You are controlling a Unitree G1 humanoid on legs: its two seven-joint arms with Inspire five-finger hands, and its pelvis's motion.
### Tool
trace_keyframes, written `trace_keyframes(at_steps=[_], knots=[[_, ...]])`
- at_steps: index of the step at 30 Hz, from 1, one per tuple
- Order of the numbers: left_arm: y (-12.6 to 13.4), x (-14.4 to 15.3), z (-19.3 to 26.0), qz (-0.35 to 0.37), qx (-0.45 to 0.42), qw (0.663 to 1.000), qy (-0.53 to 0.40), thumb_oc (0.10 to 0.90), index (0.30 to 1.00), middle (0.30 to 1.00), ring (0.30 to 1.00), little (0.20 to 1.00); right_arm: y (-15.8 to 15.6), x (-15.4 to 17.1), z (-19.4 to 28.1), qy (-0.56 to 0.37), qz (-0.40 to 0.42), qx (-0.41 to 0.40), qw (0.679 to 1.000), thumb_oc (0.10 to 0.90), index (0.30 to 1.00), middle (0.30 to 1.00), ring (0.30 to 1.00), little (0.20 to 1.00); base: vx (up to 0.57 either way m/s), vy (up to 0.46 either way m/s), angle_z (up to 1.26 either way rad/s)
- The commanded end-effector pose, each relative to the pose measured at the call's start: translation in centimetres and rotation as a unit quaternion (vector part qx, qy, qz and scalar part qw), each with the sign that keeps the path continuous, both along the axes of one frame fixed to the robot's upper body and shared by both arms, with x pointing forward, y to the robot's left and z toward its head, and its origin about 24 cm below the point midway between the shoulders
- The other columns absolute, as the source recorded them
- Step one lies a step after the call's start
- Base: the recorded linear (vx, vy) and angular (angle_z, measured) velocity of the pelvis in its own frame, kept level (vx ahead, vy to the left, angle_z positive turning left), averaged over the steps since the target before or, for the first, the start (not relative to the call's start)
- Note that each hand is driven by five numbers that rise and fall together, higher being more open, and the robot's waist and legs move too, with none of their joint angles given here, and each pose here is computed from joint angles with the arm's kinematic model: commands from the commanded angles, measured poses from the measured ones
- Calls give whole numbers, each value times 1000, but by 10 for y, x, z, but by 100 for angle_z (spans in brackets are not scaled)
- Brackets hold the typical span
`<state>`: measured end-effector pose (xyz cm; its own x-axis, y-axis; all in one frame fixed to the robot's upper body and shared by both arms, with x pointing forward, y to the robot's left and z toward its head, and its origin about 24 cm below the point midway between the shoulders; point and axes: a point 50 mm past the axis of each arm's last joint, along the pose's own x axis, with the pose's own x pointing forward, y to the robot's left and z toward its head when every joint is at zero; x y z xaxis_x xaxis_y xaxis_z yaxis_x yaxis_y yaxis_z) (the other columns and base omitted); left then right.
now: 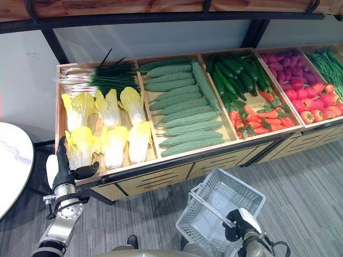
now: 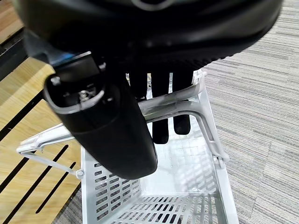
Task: Get the vegetables into the basket
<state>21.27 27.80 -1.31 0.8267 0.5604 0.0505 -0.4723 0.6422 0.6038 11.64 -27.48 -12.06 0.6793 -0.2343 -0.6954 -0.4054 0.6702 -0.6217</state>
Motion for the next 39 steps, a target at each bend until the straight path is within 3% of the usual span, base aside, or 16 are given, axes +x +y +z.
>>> trace_keyframes(at_steps=[1,9,10,11,12,13,24,30,31,32,39], knots=[[12,22,34,3,65,995,-73,900,1000,1000,1000,1000,-10,27,19,-73,15,-28,997,400,300,300,300,300,0,0,0],[22,15,20,7,90,996,-3,900,1000,1000,1000,1000,-12,29,21,-73,20,-32,997,400,300,300,300,300,4,0,0],[23,15,19,7,91,996,1,733,767,767,767,767,-12,29,21,-73,21,-33,997,400,300,300,300,300,22,15,-3],[23,15,17,5,92,996,10,616,602,602,602,602,-12,30,22,-73,23,-34,996,400,300,300,300,300,22,12,-4],[24,16,16,3,93,996,17,441,358,358,358,358,-12,30,22,-73,24,-34,997,400,300,300,300,300,19,14,-3],[24,15,15,3,94,995,21,400,300,300,300,300,-12,31,22,-72,25,-34,996,400,300,300,300,300,13,13,-4],[32,12,6,47,44,998,28,400,300,300,300,300,-12,29,24,-68,39,-36,996,400,300,300,300,300,6,9,-4],[30,19,23,54,29,998,-28,400,300,300,300,300,-11,28,22,-64,39,-36,997,400,300,300,300,300,-7,0,-2],[23,28,59,34,27,991,-127,400,300,300,300,300,-12,27,22,-63,34,-37,997,400,300,300,300,300,-18,-7,-4],[18,31,72,23,31,986,-160,400,300,300,300,300,-12,27,21,-61,34,-37,997,400,300,300,300,300,0,0,0],[-14,28,121,-48,7,951,-304,400,300,300,300,300,-9,25,19,-62,30,-28,997,400,300,300,300,300,-5,-2,1]])
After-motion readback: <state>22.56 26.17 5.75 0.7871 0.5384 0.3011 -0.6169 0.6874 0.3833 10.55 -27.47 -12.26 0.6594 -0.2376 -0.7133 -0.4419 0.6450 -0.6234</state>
